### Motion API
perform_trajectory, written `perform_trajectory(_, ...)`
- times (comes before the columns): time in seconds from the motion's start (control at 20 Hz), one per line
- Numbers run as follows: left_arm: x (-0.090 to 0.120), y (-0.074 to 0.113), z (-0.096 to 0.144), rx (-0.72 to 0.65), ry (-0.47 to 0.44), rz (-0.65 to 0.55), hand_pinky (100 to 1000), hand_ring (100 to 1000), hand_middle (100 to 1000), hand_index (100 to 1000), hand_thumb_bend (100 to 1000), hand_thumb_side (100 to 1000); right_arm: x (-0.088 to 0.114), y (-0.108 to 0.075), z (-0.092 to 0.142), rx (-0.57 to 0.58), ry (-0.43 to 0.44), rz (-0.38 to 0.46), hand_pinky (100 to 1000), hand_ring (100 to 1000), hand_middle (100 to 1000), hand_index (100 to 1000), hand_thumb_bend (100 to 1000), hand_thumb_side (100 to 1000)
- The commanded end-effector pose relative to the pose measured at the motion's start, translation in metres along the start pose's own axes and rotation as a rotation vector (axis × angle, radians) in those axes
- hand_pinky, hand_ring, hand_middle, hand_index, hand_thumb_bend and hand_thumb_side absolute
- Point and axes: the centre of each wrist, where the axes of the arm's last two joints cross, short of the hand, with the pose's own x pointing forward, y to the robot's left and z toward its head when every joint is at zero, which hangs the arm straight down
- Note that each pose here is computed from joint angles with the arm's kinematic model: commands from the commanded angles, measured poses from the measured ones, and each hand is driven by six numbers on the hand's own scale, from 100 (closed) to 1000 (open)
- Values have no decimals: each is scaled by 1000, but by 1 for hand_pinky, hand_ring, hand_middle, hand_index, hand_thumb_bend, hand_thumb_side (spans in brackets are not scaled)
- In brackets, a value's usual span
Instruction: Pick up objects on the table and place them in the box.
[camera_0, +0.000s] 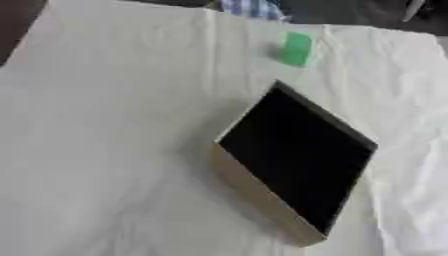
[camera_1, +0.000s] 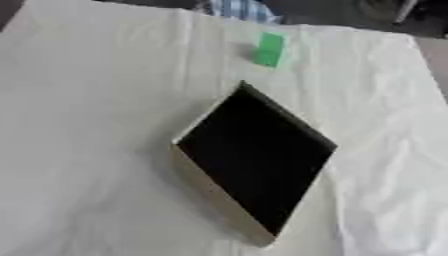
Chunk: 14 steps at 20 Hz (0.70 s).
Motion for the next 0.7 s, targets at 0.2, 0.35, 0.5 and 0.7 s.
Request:
perform_trajectory(0.2,5,6,-7,-5,-34,-19,619,707,668,811,100,627,7,-19,-12,32,-38,79,756,783,694,818,100,800)
perform_trajectory(0.35,5,5,-6,-12,-30,-19,617,706,667,810,100,632,11,-25,-18,77,-27,113,770,793,709,826,100,810)
perform_trajectory(0.5,5,5,-5,-18,-27,-20,617,705,667,810,100,635,15,-29,-23,128,-7,147,788,808,734,838,100,826)
perform_trajectory(0.7,5,4,-4,-30,-22,-17,616,704,666,809,100,640,8,-31,-32,203,30,190,809,827,760,850,100,828)
